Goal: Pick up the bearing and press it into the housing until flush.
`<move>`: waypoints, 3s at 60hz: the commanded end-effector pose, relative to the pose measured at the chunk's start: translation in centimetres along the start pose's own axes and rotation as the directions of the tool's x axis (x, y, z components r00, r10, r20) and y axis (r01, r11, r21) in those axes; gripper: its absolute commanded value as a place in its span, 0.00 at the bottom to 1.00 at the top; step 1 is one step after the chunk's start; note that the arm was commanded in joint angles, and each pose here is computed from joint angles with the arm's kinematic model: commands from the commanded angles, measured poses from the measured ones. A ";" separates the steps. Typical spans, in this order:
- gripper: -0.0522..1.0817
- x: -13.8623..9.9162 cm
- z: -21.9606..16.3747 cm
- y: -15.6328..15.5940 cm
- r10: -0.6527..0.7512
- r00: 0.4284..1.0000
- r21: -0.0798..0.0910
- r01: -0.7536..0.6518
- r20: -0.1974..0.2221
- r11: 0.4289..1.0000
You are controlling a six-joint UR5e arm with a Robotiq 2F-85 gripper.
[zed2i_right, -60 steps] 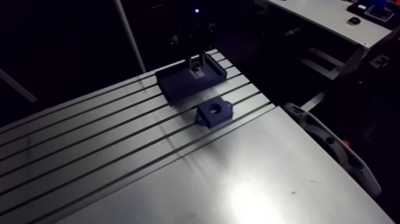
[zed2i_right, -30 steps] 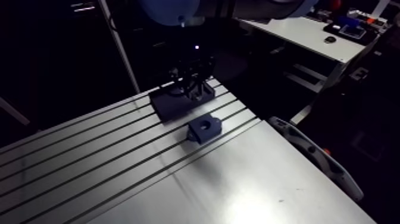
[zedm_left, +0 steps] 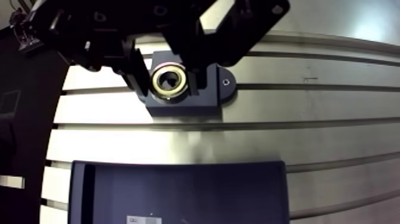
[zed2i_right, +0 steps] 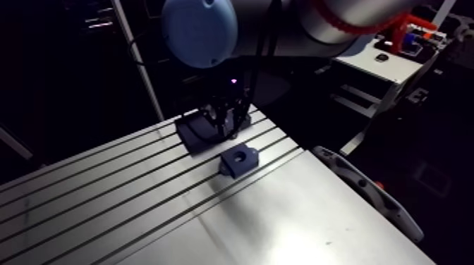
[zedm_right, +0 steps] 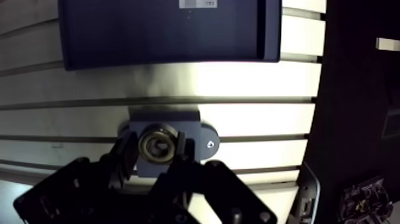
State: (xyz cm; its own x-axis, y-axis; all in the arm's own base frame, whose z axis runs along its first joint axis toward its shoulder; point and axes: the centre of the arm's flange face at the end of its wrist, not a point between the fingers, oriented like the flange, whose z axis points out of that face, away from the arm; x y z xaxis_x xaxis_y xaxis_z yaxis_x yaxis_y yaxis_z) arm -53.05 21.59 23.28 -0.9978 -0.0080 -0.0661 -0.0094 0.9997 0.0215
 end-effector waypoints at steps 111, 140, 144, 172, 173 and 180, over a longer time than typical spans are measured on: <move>0.69 -4.1 3.6 -0.4 -0.052 0.998 0.009 0.052 -0.043 0.999; 0.69 -3.9 3.8 -0.3 -0.053 0.997 0.003 0.053 -0.051 0.999; 0.69 -3.9 3.8 -0.3 -0.053 0.997 0.003 0.053 -0.051 0.999; 0.69 -4.1 4.2 -0.3 -0.052 0.998 0.008 0.052 -0.043 0.999; 0.69 -4.1 4.2 -0.3 -0.052 0.998 0.008 0.052 -0.043 0.999; 0.69 -4.1 4.3 -0.4 -0.051 0.997 0.004 0.052 -0.049 0.999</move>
State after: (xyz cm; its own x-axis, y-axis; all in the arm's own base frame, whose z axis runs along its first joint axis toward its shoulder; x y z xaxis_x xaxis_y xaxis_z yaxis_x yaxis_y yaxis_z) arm -48.76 21.44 19.43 -0.9980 -0.0603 -0.0210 -0.0606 0.9981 0.0126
